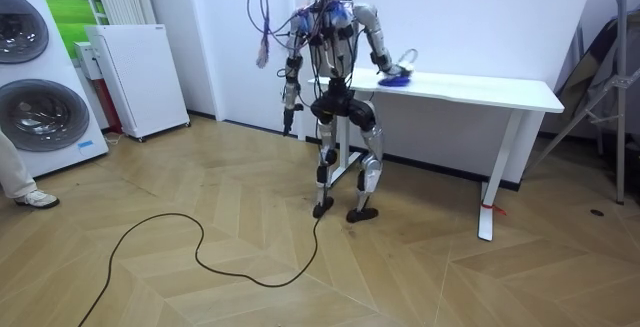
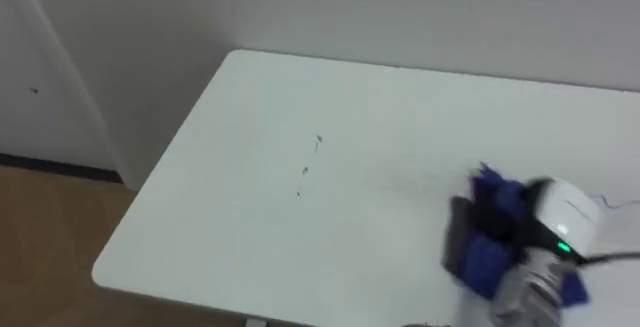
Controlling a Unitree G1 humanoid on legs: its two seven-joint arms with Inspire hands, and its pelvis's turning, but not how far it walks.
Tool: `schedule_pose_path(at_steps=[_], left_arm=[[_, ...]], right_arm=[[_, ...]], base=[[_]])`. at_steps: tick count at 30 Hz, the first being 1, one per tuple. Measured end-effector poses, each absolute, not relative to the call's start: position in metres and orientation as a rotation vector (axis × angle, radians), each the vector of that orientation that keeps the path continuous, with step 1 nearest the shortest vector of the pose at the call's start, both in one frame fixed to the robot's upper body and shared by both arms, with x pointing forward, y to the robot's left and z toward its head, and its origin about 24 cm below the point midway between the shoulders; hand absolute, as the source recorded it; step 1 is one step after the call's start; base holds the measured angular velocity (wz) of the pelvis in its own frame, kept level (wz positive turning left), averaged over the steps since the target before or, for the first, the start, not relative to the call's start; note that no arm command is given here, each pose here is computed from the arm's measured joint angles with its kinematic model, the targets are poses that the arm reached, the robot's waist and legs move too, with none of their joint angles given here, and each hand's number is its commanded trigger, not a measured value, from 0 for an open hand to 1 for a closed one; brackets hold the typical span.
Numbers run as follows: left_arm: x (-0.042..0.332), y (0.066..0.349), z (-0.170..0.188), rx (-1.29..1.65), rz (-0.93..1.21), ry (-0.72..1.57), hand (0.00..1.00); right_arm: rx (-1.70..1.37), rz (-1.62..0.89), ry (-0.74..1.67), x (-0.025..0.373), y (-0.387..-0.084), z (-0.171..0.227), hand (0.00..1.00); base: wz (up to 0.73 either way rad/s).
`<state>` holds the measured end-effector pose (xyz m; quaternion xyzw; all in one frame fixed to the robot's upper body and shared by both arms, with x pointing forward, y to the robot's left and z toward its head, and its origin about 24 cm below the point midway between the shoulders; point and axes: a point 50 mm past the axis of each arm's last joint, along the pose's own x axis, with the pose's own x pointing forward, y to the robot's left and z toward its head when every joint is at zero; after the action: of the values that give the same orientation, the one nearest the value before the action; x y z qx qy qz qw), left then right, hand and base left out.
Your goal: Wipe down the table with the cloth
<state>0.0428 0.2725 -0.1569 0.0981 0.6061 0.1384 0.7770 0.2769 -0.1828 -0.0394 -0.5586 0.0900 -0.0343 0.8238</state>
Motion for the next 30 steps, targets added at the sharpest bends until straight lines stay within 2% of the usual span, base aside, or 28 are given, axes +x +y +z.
schedule_pose_path(at_steps=[1, 4, 6, 11, 14, 16, 19, 22, 26, 30], left_arm=[[0.064, 0.268, -0.155, 0.229, 0.262, 1.255, 0.0], [0.085, 0.263, -0.152, 0.216, 0.245, 1.173, 0.0], [0.08, 0.272, -0.15, 0.222, 0.272, 1.18, 0.0], [0.07, 0.295, -0.143, 0.251, 0.329, 1.188, 0.0], [0.06, 0.3, -0.141, 0.251, 0.351, 1.183, 0.0], [0.04, 0.307, -0.14, 0.276, 0.377, 1.223, 0.0], [0.02, 0.305, -0.141, 0.273, 0.385, 1.26, 0.0], [0.021, 0.294, -0.146, 0.245, 0.37, 1.259, 0.0], [0.04, 0.288, -0.147, 0.245, 0.338, 1.219, 0.0], [0.037, 0.272, -0.154, 0.228, 0.29, 1.243, 0.0]], right_arm=[[-1.196, -0.01, 0.116, 0.29, -0.164, -0.029, 1.0], [-1.214, 0.026, -0.011, 0.317, -0.147, -0.003, 1.0], [-1.222, 0.009, 0.02, 0.318, -0.156, -0.006, 1.0], [-1.09, -0.085, 0.065, 0.291, -0.183, -0.027, 1.0], [-1.096, -0.157, 0.099, 0.267, -0.218, -0.038, 1.0], [-1.128, -0.268, 0.205, 0.233, -0.261, -0.049, 1.0], [-1.149, -0.405, 0.352, 0.197, -0.31, -0.052, 1.0], [-1.15, -0.494, 0.404, 0.182, -0.33, -0.049, 1.0], [-1.151, -0.48, 0.395, 0.194, -0.317, -0.049, 1.0], [-1.115, -0.385, 0.288, 0.246, -0.285, -0.029, 1.0]], base=[[0.76], [0.6], [0.9], [1.0], [0.1], [0.12], [0.14], [0.07], [-0.02], [-0.85]])
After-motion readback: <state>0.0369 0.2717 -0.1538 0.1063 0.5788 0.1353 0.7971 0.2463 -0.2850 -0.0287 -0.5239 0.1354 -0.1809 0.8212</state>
